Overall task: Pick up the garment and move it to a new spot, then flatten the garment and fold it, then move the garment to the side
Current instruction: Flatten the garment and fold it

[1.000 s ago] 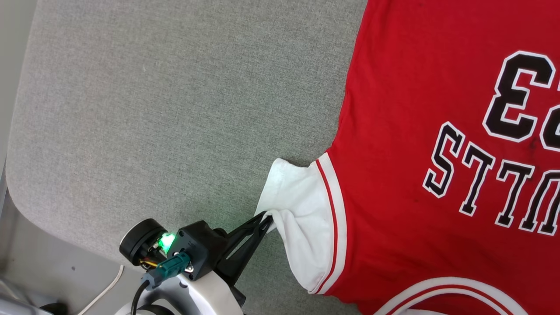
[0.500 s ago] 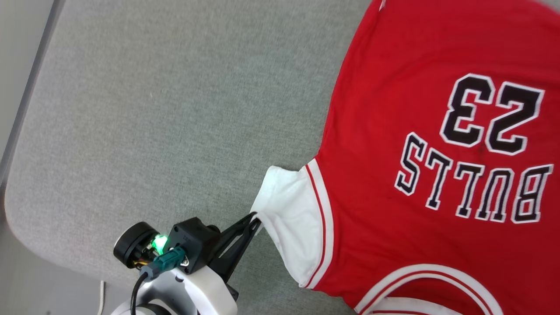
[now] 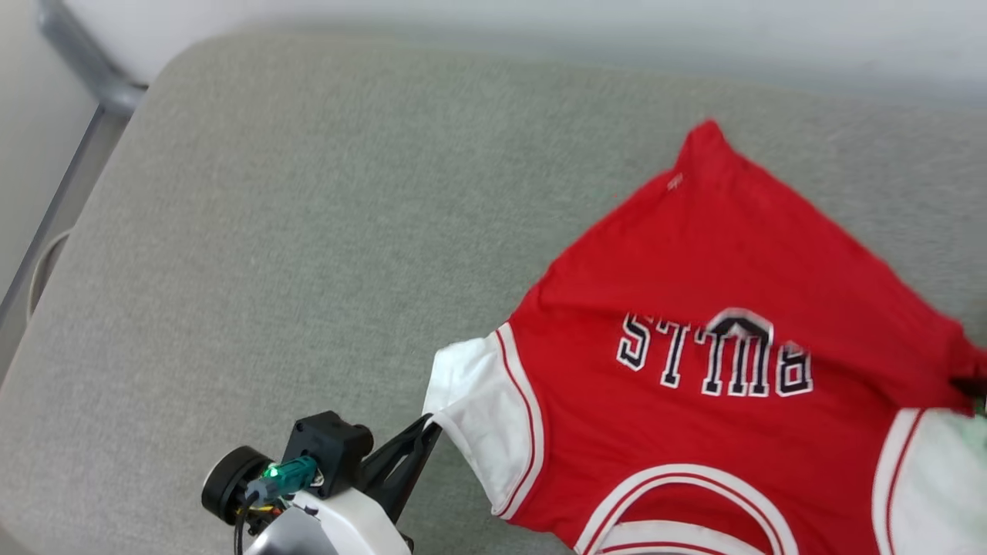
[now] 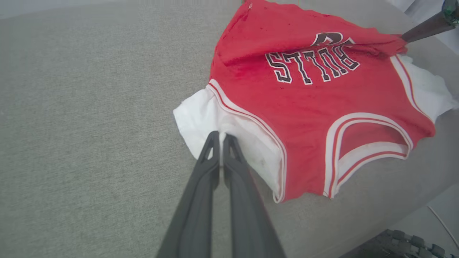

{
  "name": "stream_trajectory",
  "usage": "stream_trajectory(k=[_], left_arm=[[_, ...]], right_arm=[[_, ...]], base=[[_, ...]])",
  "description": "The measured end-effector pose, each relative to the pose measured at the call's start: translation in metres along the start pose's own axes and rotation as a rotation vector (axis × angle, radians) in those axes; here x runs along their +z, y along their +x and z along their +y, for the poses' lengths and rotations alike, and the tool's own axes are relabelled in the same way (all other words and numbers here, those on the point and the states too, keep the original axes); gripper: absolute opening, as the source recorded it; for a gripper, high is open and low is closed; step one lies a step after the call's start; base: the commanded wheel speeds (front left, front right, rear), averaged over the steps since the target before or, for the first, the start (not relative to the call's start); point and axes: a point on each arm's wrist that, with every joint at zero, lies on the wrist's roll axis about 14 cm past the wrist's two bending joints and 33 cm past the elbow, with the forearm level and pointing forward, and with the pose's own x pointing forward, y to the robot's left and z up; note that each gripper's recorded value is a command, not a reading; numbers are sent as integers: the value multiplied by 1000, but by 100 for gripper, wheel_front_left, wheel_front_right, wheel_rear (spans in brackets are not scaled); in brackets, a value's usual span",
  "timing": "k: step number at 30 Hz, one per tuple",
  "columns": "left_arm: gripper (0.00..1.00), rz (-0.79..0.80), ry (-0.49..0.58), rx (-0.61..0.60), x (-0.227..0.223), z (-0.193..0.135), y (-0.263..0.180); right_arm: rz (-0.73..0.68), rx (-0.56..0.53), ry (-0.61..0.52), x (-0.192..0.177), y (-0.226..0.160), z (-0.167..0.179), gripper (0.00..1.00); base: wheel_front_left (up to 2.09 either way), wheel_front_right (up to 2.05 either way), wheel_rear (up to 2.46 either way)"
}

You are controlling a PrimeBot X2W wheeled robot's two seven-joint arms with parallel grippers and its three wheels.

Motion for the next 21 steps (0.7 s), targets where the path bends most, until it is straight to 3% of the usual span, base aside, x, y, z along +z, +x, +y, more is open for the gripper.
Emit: stream_trajectory(k=[9,15,21], left_arm=[[0,-127,-46,8,25,-7,-5],[0,-175,-76,8,34,-13,-6],[0,-195,-104,18,36,-13,-6]], right_arm=[[41,0,62,-76,-44,-27,0],[91,13,128,-128,-53,-33,0],[102,20,170,-149,-53,-33,0]], base=[[0,0,0],[0,0,0],[0,0,0]])
